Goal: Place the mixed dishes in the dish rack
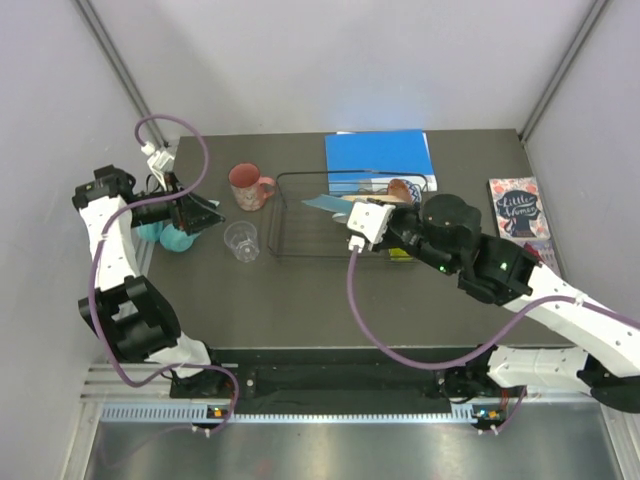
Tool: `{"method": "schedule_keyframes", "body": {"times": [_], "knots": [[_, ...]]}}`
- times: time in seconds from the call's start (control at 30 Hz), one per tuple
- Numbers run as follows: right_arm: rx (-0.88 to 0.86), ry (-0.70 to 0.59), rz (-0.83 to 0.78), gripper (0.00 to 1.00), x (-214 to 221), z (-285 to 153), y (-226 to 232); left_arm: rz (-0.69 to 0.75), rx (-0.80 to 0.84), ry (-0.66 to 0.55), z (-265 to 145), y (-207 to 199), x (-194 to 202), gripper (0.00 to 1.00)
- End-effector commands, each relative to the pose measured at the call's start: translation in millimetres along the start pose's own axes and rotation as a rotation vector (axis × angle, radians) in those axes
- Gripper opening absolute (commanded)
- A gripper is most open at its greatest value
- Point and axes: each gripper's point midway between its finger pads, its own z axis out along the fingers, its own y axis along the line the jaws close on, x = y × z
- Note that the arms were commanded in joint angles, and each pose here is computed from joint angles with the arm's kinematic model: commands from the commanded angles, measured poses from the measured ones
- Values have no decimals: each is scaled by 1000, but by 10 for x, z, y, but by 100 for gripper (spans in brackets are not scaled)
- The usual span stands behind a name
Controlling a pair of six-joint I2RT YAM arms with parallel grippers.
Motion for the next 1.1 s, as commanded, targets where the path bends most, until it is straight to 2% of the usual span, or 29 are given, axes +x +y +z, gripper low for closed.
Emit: {"method": "schedule_keyframes", "body": {"times": [0.0,0.3,0.7,1.07], "knots": [[138,-4,-114,0,-137,-29,-261,-120,55,-38,-18,-228,22,99],[42,81,-166,0,79,81,85,-142,57,-38,-7,-169,168,99],[-12,158,-281,0,441,391,380,-156,57,-54,-20,-46,153,99],[30,190,-327,0,673,509,258,-174,63,-70,-20,58,140,99]]}}
